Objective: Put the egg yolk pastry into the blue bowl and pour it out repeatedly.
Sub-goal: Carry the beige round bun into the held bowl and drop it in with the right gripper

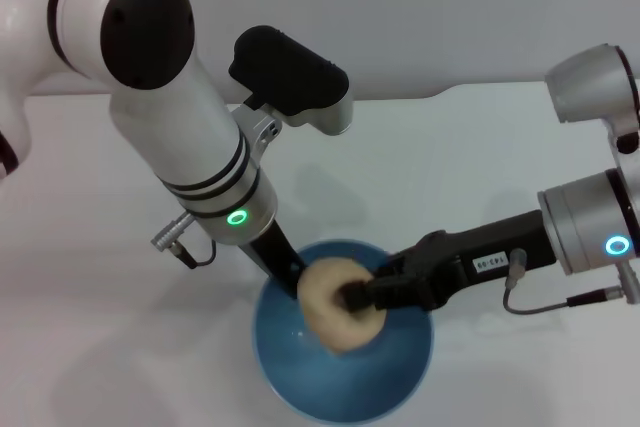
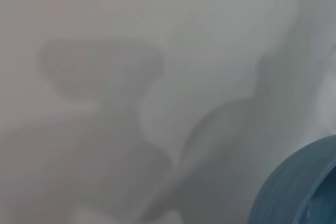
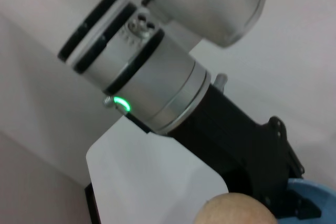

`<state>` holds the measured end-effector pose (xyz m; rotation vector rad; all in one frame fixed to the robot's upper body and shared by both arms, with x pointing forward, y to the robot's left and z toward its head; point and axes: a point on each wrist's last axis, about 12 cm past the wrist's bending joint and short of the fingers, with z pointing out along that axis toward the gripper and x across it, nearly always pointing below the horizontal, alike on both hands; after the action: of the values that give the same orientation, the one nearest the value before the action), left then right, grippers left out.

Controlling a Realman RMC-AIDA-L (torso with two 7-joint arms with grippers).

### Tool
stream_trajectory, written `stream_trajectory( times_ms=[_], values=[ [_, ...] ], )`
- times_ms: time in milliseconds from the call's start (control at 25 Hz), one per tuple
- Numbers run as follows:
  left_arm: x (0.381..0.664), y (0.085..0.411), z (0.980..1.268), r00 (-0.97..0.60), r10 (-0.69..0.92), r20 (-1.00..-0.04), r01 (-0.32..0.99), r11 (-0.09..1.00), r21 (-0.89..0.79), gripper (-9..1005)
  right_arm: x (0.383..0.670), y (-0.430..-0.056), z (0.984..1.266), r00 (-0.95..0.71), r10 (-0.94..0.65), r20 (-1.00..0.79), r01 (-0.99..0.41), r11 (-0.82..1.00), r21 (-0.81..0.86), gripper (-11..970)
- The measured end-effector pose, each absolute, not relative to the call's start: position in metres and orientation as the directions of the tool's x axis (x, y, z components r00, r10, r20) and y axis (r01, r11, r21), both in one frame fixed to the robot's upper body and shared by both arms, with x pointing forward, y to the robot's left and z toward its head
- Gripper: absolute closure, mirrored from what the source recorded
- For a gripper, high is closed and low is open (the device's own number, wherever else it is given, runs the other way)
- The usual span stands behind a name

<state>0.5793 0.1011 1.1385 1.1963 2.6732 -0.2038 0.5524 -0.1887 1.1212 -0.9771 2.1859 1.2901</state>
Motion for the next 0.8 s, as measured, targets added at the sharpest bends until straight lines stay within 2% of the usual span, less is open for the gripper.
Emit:
stream_trajectory(
  times_ms=[160,480,800],
  values=[
    [0.579,0.098,1.141,-0.645,0.723,-0.246,0.754,0.656,-0.048,992,0.552,-0.19,1.119,-0.667,-0.368,-0.647,-0.745,0.331,0.58,816],
    [0.579,0.097,1.141,-0.645,0.724,-0.245,0.754,0.655,-0.049,993,0.555,-0.205,1.123,-0.681,-0.329,-0.655,-0.731,0.358,0.581,552],
    [0.58,0.099,1.141,-0.653,0.718,-0.24,0.747,0.662,-0.052,993,0.55,-0.216,1.127,-0.694,-0.31,-0.65,-0.719,0.336,0.608,551]
  ],
)
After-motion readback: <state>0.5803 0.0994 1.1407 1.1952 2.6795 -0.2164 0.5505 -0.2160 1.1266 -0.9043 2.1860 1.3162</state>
